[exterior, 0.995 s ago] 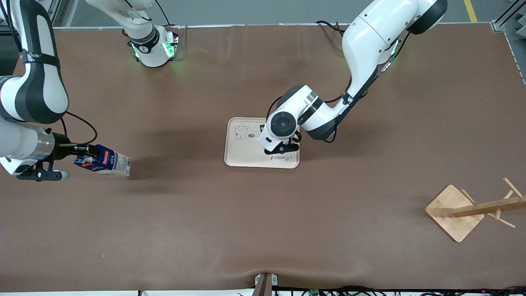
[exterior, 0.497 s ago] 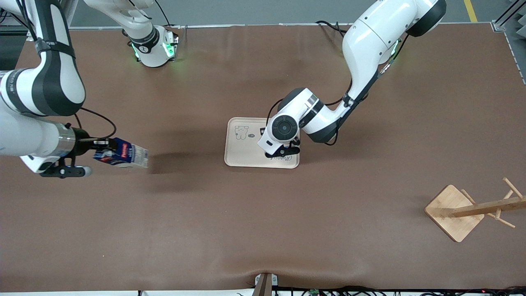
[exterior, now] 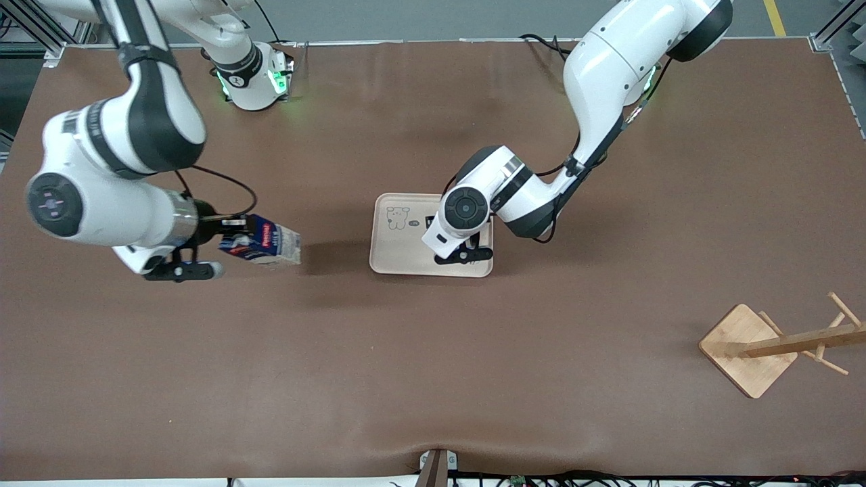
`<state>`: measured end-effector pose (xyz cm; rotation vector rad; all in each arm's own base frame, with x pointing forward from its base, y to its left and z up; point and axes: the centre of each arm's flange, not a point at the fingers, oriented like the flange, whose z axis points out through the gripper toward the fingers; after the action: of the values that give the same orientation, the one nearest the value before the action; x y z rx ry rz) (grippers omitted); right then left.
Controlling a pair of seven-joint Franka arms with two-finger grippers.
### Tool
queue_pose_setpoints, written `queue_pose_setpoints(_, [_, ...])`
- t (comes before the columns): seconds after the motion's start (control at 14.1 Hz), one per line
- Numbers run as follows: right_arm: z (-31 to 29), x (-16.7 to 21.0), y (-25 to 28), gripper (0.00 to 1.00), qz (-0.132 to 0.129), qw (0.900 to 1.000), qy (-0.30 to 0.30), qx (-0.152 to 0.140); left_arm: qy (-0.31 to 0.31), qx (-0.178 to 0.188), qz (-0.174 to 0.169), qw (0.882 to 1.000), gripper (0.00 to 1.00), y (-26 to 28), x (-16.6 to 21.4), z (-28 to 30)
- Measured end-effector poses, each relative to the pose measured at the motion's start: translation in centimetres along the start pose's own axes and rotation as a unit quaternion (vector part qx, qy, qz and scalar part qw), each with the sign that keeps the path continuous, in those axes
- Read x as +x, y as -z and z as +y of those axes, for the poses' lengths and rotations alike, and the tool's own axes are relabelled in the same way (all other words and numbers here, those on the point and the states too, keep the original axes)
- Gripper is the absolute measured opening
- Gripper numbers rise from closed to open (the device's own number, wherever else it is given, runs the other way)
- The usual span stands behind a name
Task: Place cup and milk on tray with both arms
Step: 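Lower the mug onto the tray while the right gripper carries the milk over, then open the left gripper and withdraw it from the mug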
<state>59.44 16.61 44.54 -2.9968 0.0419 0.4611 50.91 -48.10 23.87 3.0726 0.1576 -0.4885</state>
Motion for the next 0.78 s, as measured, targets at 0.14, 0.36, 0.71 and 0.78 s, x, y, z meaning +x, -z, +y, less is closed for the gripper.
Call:
queue_pose_setpoints(0.14, [-5.2, -1.6, -0.9, 0.52, 0.001, 1.0, -0.021, -0.011, 0.002, -0.014, 0.014, 1.0, 1.0, 2.0, 0.5, 0.3])
queue_pose_setpoints(0.36, [-11.7, -3.8, -2.3, 0.52, 0.02, 0.999, -0.029, -0.017, 0.013, -0.038, 0.051, 0.998, 1.0, 7.5, 1.8, -0.8])
queue_pose_setpoints(0.71, [-19.5, -5.9, -6.1, 0.52, 0.053, 0.997, -0.05, -0.012, 0.09, -0.053, 0.09, 0.991, 1.0, 18.8, 6.2, -11.4])
queue_pose_setpoints(0.78, [-21.1, -6.4, -7.5, 0.52, 0.057, 0.997, -0.057, -0.011, 0.101, -0.059, 0.099, 0.988, 1.0, 20.6, 6.7, -13.2])
